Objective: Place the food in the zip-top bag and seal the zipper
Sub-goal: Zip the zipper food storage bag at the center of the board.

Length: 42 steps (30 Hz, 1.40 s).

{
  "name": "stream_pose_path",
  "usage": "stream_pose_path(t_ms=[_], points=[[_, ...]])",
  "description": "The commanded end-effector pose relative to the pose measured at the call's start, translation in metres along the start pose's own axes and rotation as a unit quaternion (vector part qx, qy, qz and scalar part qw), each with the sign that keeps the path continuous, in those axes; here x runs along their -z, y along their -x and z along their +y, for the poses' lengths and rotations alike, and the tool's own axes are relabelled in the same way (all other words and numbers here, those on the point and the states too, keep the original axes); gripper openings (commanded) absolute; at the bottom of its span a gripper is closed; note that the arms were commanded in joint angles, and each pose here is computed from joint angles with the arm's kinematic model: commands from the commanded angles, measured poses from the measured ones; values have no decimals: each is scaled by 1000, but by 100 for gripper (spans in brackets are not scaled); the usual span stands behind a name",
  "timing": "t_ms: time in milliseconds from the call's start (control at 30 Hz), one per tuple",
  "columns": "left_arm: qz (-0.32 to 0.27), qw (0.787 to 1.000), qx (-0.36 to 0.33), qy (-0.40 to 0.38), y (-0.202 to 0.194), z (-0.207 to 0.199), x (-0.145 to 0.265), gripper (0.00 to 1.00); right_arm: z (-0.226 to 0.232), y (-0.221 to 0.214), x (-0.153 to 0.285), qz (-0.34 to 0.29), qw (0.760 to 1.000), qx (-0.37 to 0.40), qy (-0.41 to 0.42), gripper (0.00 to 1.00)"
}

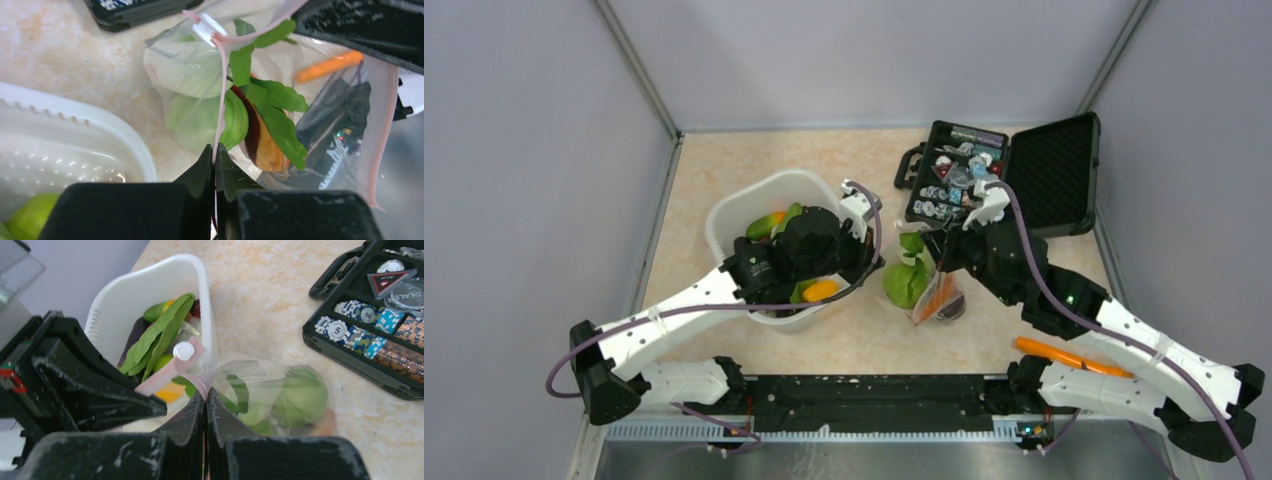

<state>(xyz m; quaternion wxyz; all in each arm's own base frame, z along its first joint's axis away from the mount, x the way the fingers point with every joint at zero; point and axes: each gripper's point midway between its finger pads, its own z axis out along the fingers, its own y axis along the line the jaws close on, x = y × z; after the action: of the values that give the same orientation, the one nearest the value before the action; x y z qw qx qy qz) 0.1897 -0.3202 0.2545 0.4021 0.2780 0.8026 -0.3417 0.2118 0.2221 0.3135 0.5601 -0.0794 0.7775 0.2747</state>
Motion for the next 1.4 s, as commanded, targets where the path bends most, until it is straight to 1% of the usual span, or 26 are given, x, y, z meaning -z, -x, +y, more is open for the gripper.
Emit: stream_pose_path(t_ms=[0,133,300,333,400,433,467,500,533,667,733,800,833,967,1033,1100,1167,1233,1333,1367], points=[[-117,993,-11,25,59,2,18,0,23,31,17,-49,996,-23,67,0],[-161,986,-20,32,91,-1,26,0,24,40,28,-65,994,-20,80,0],[-186,982,-43,-4,120,-21,25,0,32,39,39,-67,991,-23,118,0],[-186,981,-51,-12,123,-24,24,0,34,40,43,-71,989,-25,128,3],[-181,980,-71,-28,125,-31,21,0,36,44,50,-83,986,-28,145,11],[-176,980,-84,-40,125,-35,20,0,39,45,54,-86,984,-26,154,17],[-168,980,-96,-47,124,-38,18,0,40,45,56,-85,983,-24,161,27],[-160,980,-104,-50,121,-38,16,0,43,48,59,-85,982,-19,169,34],[-152,981,-109,-51,117,-38,14,0,45,49,61,-82,981,-11,174,38],[-142,980,-128,-46,107,-31,13,0,49,58,65,-72,982,24,175,45],[-142,979,-141,-41,103,-27,15,0,41,71,66,-89,984,34,150,45],[-143,976,-158,-36,101,-23,16,0,31,81,67,-107,985,59,125,40],[-143,976,-163,-33,102,-21,17,0,24,87,65,-113,986,66,101,39],[-149,970,-186,-36,106,-19,20,0,-7,94,55,-101,986,134,10,37],[-151,968,-197,-46,108,-21,20,0,-18,93,52,-94,982,163,-8,37],[-150,964,-212,-58,109,-24,21,0,-34,94,52,-95,982,162,-36,34],[-151,961,-222,-73,108,-27,22,0,-60,93,49,-77,982,158,-71,33],[-148,960,-223,-82,107,-29,20,0,-76,89,41,-50,986,139,-71,33],[-142,960,-224,-92,105,-30,16,0,-92,78,21,-19,995,95,-29,33],[-141,960,-223,-93,104,-31,15,0,-93,74,15,-12,996,87,-4,36]])
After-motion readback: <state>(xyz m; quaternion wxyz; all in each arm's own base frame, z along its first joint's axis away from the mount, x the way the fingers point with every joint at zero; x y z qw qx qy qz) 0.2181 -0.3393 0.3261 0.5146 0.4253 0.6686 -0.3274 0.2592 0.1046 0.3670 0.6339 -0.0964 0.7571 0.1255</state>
